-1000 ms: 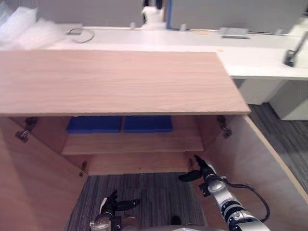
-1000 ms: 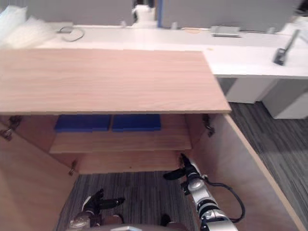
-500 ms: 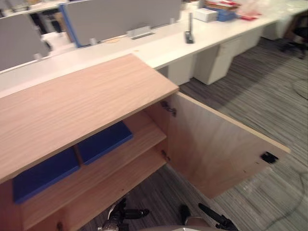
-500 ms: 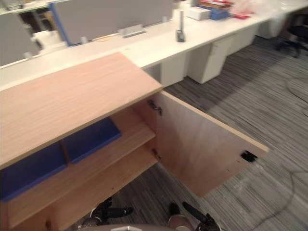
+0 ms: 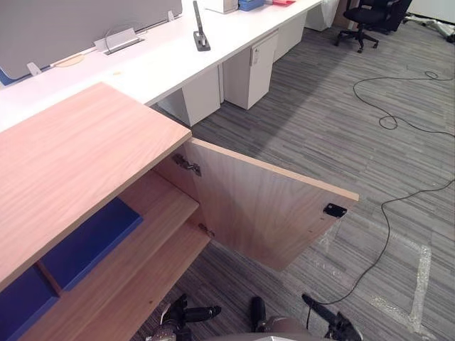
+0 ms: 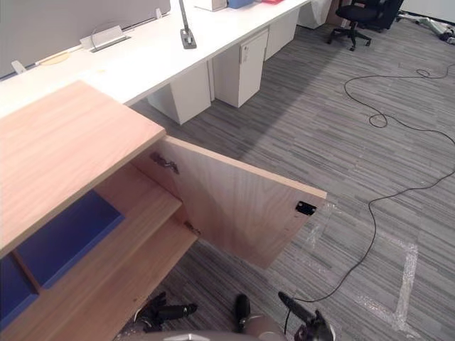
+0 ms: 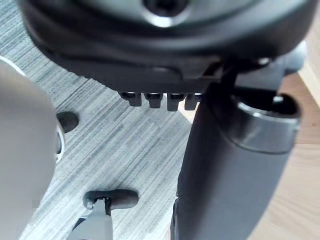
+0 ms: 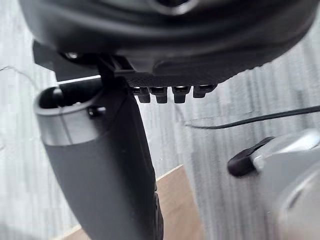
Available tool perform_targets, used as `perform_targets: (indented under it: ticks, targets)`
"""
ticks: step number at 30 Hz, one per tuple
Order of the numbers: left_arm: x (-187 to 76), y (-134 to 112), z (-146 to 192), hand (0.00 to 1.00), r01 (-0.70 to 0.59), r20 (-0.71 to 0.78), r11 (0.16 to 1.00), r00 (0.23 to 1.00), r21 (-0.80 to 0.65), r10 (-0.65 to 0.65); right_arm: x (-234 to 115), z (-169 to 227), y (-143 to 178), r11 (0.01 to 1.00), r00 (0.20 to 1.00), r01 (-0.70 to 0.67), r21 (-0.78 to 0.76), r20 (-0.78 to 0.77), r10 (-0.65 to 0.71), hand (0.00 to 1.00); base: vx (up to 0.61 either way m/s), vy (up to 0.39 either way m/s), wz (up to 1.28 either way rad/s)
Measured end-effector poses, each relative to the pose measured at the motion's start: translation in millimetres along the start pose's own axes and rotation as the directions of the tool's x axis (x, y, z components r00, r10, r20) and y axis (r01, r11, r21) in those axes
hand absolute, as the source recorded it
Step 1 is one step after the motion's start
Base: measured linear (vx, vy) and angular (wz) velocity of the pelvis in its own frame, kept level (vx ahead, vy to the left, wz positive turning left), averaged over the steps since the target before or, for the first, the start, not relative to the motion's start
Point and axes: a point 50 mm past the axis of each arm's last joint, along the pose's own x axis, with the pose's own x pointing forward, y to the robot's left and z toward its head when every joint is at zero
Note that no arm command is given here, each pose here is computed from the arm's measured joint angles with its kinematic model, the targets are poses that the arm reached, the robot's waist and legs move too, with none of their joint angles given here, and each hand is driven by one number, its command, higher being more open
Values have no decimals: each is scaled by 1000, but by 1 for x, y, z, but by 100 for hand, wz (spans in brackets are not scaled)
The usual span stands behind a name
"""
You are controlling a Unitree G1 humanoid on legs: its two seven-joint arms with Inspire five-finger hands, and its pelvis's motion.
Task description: Walk over to the cabinet, pick up the folder, carry it to the office cabinet, place the folder inside the office cabinet, then close the office cabinet door
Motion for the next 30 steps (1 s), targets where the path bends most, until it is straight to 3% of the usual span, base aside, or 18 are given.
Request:
perform_targets:
  ticks: [6, 10, 19, 24, 30]
  targets:
    - [0, 0, 4, 100, 6, 25, 1000, 1000, 19, -6, -1, 80, 27, 993, 952, -59, -101, 292, 87, 100, -13, 11, 6]
    - [-2, 6, -2, 100, -1, 8, 999, 1000, 32, 1, -12, 118, 38, 955, 883, -60, -291, 430, 187, 100, -68, 10, 13]
    - [-6, 18, -18, 100, -10, -45, 999, 999, 41, 12, -23, 143, 49, 912, 816, -88, -401, 496, 297, 100, -98, 31, 14]
    - [-7, 17, -20, 100, -2, -52, 999, 999, 40, 4, -32, 167, 65, 841, 744, -86, -535, 526, 411, 100, -85, 21, 2]
    - [-7, 14, -21, 100, 21, -58, 998, 998, 63, -17, -35, 173, 71, 706, 722, -62, -706, 456, 520, 100, -34, 2, -7]
